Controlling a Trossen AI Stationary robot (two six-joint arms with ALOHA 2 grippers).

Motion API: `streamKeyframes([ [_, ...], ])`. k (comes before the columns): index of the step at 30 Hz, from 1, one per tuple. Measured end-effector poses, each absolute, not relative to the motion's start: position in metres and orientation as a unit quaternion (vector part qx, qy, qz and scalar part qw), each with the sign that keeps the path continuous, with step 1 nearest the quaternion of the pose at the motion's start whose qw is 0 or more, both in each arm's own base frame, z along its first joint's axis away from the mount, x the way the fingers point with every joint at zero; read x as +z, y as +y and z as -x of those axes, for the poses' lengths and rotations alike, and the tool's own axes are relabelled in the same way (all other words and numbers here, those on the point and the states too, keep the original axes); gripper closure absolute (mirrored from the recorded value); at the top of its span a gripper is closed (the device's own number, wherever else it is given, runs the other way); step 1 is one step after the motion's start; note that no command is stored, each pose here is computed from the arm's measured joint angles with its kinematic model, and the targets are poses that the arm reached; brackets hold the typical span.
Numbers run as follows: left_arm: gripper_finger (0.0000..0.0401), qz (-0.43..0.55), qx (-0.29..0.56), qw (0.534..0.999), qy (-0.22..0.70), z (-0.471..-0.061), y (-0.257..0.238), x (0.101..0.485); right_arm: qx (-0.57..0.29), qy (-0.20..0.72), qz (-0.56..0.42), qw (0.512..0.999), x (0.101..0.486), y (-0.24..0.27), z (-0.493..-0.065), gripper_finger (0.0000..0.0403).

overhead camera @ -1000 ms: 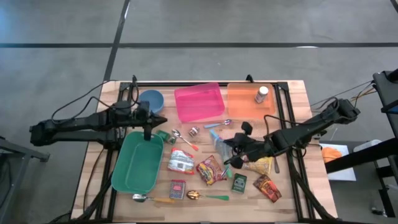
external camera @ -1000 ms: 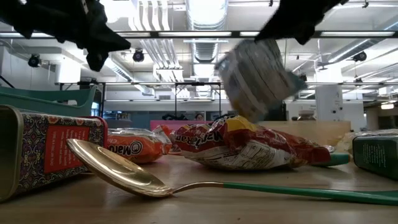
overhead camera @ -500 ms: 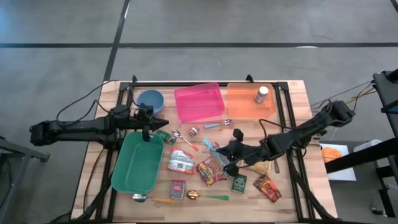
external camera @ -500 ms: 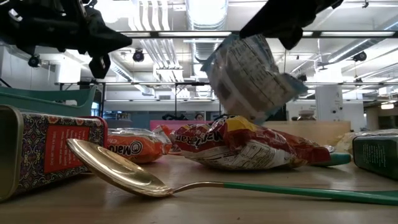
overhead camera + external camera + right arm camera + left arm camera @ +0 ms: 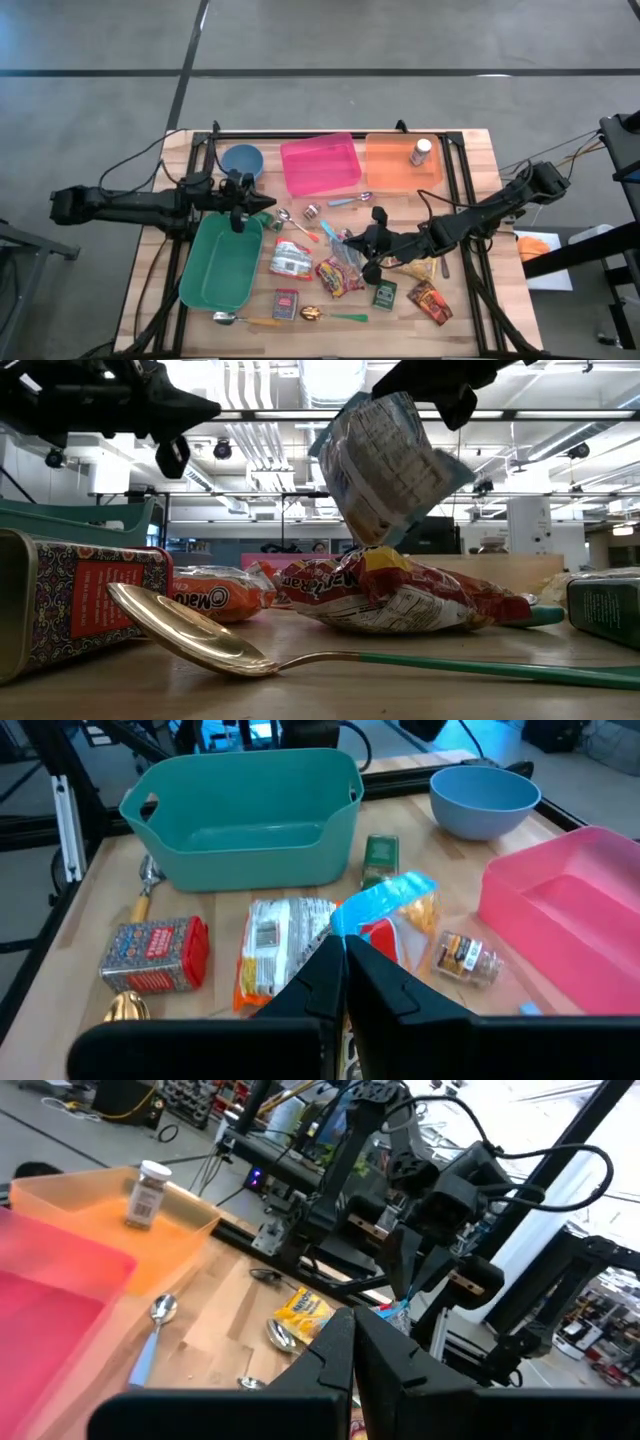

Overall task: Pick & Place Food Item
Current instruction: Put the bottom blue noodle pack into the green bin

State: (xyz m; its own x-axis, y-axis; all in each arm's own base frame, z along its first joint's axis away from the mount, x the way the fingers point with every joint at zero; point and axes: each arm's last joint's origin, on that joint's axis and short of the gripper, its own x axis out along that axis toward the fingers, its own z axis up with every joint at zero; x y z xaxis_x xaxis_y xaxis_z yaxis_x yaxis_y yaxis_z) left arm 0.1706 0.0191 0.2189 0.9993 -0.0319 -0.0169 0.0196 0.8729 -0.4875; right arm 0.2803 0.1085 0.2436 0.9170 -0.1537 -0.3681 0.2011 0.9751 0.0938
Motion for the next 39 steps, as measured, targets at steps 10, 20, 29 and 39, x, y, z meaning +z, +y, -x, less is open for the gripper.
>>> streamKeyframes([
  [10,0.0348,0.205,-0.020,0.976,0.071,-0.212,0.014,0.215,-0.076,0.175,-0.073,0.979,0.245,0.110,-0.281,0.0395],
  [20,0.0200,0.044,-0.100,0.988,0.107,-0.252,-0.019,0.216,-0.047,0.170,-0.087,0.980,0.247,0.114,-0.281,0.0395],
  [29,0.0119,-0.014,-0.134,0.986,0.098,-0.271,-0.037,0.223,-0.023,0.158,-0.097,0.982,0.250,0.120,-0.281,0.0395],
  [39,0.0107,-0.036,-0.126,0.984,0.119,-0.294,-0.042,0.215,-0.006,0.143,-0.102,0.984,0.245,0.126,-0.291,0.0395],
])
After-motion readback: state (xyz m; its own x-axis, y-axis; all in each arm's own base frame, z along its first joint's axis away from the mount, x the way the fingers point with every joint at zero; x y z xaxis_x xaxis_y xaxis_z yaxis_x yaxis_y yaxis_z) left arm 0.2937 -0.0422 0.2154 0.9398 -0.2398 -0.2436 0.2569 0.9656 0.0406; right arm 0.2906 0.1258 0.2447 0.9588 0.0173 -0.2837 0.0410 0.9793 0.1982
